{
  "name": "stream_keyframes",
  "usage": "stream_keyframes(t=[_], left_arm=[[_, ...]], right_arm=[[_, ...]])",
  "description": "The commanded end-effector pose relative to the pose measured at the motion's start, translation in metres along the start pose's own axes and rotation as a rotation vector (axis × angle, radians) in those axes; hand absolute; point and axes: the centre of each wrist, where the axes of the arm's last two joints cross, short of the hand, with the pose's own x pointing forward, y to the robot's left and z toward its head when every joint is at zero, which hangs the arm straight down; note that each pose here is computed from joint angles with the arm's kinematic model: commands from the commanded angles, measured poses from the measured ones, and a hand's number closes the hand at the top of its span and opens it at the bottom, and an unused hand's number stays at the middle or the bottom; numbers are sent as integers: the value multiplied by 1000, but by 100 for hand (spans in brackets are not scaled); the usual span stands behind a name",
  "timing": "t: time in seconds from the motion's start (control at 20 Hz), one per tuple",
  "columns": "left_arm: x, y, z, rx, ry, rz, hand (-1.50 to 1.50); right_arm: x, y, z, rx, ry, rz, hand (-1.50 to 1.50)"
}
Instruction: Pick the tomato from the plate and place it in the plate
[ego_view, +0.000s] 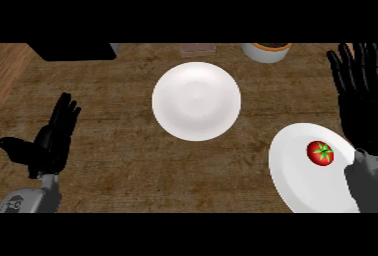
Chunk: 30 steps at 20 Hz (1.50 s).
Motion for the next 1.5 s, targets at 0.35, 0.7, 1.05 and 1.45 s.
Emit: stream_keyframes(t=[0.35, 0.7, 1.05, 1.45], left_arm=[[-10, 1, 10, -117, 5, -126, 0], [-19, 10, 23, -159, 30, -123, 0], [-24, -7, 15, -158, 35, -129, 0], [-25, 8, 20, -134, 29, -132, 0]], right_arm=[[-22, -85, 30, -294, 388, 750, 150], [-105, 29, 102, -529, 284, 652, -150], [-56, 26, 123, -631, 296, 809, -150], [-19, -9, 139, -470, 697, 1063, -150]])
